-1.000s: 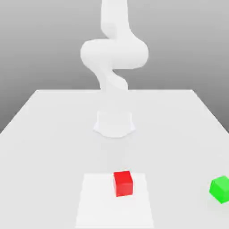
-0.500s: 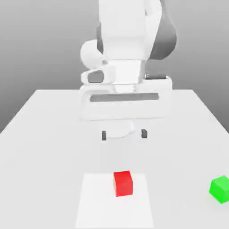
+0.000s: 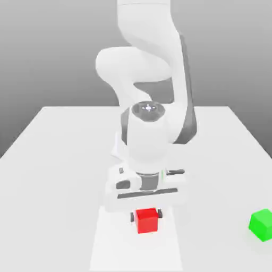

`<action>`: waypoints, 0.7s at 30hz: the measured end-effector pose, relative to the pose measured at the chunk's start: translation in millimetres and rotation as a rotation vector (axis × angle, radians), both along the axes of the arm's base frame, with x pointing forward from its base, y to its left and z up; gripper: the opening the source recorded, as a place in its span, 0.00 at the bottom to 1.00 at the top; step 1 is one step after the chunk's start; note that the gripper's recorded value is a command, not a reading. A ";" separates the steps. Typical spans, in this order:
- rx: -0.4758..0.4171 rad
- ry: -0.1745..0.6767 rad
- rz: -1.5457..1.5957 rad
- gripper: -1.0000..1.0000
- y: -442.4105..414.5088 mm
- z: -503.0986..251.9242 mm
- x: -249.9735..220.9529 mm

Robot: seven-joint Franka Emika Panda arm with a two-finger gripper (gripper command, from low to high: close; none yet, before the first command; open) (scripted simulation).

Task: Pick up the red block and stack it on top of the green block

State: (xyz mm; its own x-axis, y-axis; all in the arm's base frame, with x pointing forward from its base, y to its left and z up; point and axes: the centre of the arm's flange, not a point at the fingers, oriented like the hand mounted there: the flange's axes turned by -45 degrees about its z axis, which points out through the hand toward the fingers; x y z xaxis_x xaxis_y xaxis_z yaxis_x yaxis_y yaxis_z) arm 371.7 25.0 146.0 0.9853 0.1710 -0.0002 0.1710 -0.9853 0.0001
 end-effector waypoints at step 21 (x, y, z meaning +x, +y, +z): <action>-0.002 0.001 0.909 0.00 274.2 95.5 15.0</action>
